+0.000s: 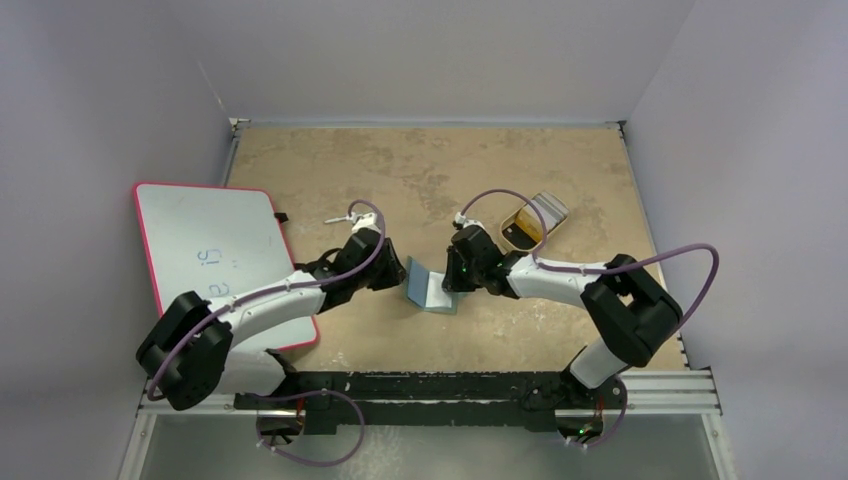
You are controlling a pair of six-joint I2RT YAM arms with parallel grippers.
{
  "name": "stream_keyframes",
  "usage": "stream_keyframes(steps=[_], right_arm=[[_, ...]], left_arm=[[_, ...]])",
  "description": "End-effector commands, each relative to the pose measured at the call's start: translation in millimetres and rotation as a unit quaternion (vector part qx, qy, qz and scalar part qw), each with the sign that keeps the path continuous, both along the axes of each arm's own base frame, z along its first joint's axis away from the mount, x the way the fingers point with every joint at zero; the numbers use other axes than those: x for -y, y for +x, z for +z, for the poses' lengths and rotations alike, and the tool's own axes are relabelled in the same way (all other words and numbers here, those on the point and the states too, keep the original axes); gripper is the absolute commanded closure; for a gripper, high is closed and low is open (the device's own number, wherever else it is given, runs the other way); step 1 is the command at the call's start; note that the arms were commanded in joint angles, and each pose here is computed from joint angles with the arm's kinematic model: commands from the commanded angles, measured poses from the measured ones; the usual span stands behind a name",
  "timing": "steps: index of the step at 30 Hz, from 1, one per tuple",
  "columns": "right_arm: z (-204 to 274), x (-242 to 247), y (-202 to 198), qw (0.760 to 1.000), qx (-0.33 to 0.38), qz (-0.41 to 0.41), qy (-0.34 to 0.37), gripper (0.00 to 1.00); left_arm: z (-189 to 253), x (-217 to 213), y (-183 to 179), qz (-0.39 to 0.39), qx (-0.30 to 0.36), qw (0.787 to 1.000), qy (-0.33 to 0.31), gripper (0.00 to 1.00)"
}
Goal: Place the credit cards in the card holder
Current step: Open the card holder at the center of the board.
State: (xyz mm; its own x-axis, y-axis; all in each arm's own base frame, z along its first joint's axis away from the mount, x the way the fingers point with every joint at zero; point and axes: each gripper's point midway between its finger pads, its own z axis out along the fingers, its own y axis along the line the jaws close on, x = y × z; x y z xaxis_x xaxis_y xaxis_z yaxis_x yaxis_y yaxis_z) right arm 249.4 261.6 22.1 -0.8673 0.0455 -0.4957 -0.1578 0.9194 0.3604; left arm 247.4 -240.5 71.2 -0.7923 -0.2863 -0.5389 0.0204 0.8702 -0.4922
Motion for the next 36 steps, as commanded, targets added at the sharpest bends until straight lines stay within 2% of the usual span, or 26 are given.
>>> stream_keyframes(steps=[1,5,10,14,17,25,36], right_arm=[[-18.0,18.8,-0.1,0.999,0.002,-0.005,-0.039,0.83],[-16.9,13.7,1.9,1.0,0.007,0.003,-0.03,0.83],[-2.3,7.4,7.7,1.0,0.024,0.01,-0.017,0.83],[10.4,2.4,10.6,0.999,0.034,0.017,-0.005,0.83],[22.8,-4.5,15.2,0.999,0.048,0.023,0.01,0.83],[56.3,-34.8,22.8,0.992,0.077,0.055,0.083,0.83],[46.6,-49.2,22.4,0.99,0.06,0.07,0.104,0.85]], left_arm=[[11.0,9.2,5.3,-0.021,0.021,0.999,-0.037,0.73],[8.3,14.3,1.8,-0.036,0.016,0.998,-0.045,0.82],[4.5,12.3,-0.1,-0.038,0.012,0.998,-0.041,0.84],[3.9,10.1,-0.1,-0.035,0.011,0.999,-0.039,0.81],[7.4,8.7,0.2,-0.031,0.012,0.998,-0.044,0.75],[26.3,21.6,0.3,-0.042,0.024,0.994,-0.093,0.65],[5.4,25.6,0.3,-0.05,0.006,0.995,-0.084,0.62]])
